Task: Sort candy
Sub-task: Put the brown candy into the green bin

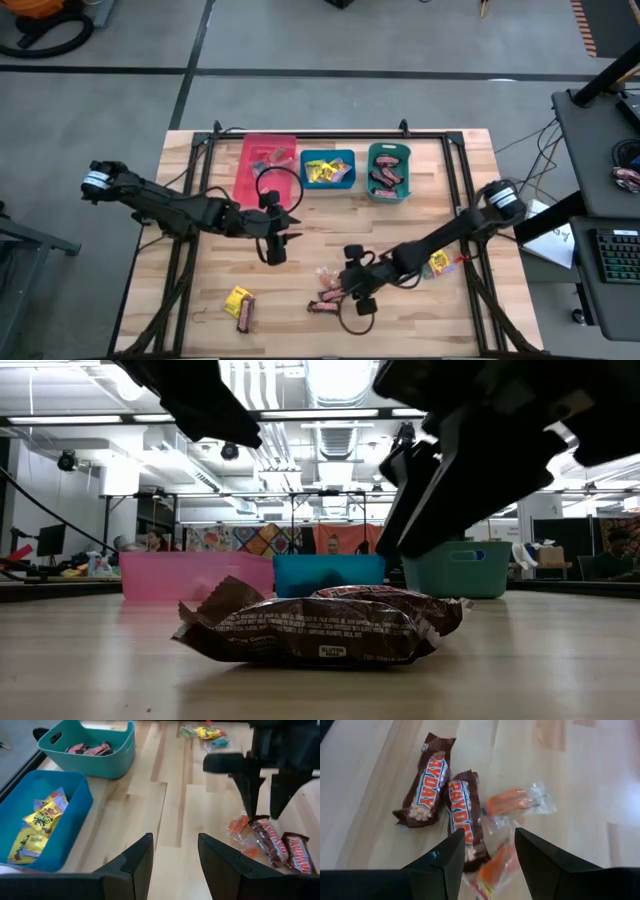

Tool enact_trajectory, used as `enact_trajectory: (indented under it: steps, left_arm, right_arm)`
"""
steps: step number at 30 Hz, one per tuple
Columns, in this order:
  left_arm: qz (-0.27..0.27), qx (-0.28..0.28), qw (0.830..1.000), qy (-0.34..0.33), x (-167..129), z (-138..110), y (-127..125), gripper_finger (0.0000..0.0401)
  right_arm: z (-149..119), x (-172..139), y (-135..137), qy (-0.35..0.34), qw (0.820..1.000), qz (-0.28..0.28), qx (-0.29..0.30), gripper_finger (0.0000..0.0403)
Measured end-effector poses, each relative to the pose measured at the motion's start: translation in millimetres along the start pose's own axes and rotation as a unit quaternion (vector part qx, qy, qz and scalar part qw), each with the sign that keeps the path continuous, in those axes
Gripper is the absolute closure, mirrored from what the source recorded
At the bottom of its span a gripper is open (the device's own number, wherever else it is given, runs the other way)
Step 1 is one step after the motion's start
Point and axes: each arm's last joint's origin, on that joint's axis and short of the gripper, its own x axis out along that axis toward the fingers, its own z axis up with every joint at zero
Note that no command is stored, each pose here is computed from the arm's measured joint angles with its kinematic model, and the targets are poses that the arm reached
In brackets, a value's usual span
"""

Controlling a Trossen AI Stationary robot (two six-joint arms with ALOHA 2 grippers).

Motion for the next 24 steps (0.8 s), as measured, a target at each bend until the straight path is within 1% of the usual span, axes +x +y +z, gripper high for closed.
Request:
enact_trajectory:
  steps: [7, 11, 17, 20, 24]
  left_arm:
    - [-0.003, -0.004, 1.000, -0.003, -0.3, 0.5, -1.4, 0.0262]
    - [-0.005, -0.006, 1.000, -0.009, -0.5, 1.5, -2.0, 0.0262]
    - [-0.010, -0.009, 1.000, -0.021, -1.0, 3.6, -3.9, 0.0262]
    - [-0.011, -0.010, 1.000, -0.026, -1.2, 4.5, -4.4, 0.0262]
    - [-0.012, -0.011, 1.000, -0.027, -1.2, 4.7, -4.5, 0.0262]
  right_arm:
    - [3.6, 17.0, 5.6, 0.013, 0.999, 0.032, 0.004, 0.0236]
    - [1.1, 25.1, 6.7, 0.023, 0.999, 0.032, 0.003, 0.0236]
    - [-6.9, 31.0, 0.6, 0.039, 0.999, 0.024, 0.016, 0.0238]
    - [-8.7, 31.5, -0.7, 0.041, 0.999, 0.023, 0.016, 0.0251]
    - [-8.7, 31.5, -0.8, 0.041, 0.999, 0.025, 0.015, 0.0287]
